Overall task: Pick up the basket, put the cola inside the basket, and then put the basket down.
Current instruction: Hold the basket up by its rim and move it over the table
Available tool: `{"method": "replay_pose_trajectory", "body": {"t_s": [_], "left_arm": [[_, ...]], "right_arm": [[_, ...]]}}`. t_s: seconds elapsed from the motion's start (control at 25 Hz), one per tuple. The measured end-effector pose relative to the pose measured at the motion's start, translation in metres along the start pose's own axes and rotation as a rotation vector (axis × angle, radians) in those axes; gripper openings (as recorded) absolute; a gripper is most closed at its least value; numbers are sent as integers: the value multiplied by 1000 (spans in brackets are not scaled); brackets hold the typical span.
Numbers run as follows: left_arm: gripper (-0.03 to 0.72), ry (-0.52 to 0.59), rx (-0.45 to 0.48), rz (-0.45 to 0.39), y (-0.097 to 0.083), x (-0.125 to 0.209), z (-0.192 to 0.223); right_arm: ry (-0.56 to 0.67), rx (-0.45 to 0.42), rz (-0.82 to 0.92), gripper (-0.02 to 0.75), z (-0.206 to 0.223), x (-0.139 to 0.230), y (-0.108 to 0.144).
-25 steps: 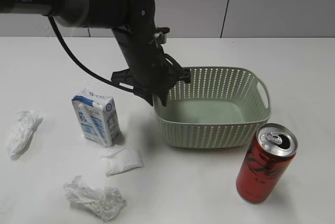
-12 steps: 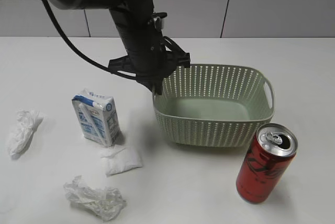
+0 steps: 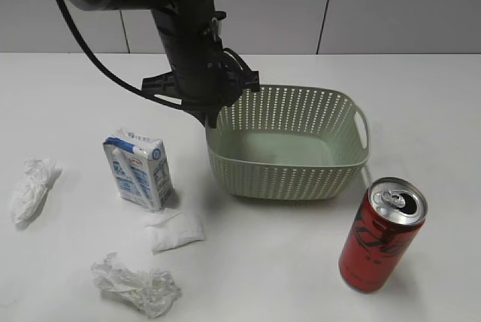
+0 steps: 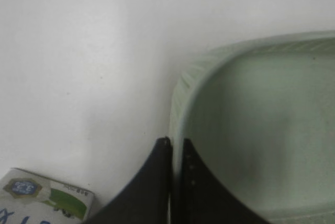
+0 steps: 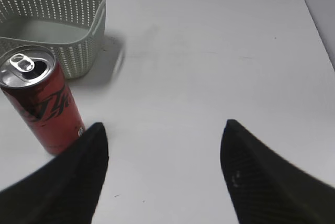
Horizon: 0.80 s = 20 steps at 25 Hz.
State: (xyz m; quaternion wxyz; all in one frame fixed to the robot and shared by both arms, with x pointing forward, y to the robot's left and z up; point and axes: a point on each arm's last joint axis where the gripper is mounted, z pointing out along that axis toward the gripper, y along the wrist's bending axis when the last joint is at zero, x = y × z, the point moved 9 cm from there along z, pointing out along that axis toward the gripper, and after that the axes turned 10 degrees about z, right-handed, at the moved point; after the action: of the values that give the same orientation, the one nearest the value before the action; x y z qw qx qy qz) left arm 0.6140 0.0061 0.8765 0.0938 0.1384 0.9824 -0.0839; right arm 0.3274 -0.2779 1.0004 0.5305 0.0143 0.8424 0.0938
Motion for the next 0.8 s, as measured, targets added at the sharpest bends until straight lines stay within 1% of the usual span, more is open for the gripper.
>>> {"method": "replay_pose_trajectory", "body": {"t_s": [0.04, 0.12, 0.16, 0.24, 0.32, 0.36, 0.44, 0.56, 0.64, 0.68, 0.72, 0.8], "left_arm": [[6, -2, -1, -3, 0, 0, 0], [48, -9, 1, -6, 0, -2, 0], [91, -11, 2, -6, 0, -2, 0], [201, -19, 5, -5, -1, -3, 0], [331, -24, 7, -5, -2, -4, 0], [382, -25, 7, -6, -2, -4, 0], [435, -25, 7, -7, -2, -4, 1], [458, 5, 1, -12, -1, 0, 10], [450, 29, -5, -15, 1, 4, 18], [435, 36, -7, -16, 1, 5, 20], [403, 38, -7, -16, 1, 5, 21], [310, 39, -5, -18, 1, 5, 21]], "right_arm": [[0, 0, 0, 510, 0, 0, 0], [0, 0, 0, 510, 0, 0, 0], [0, 0, 0, 510, 0, 0, 0], [0, 0, 0, 510, 0, 0, 0], [0, 0, 0, 510, 0, 0, 0], [0, 0, 0, 510, 0, 0, 0], [0, 0, 0, 510, 0, 0, 0], [0, 0, 0, 510, 0, 0, 0], [0, 0, 0, 510, 0, 0, 0], [0, 0, 0, 510, 0, 0, 0], [0, 0, 0, 510, 0, 0, 0], [0, 0, 0, 510, 0, 0, 0]]}}
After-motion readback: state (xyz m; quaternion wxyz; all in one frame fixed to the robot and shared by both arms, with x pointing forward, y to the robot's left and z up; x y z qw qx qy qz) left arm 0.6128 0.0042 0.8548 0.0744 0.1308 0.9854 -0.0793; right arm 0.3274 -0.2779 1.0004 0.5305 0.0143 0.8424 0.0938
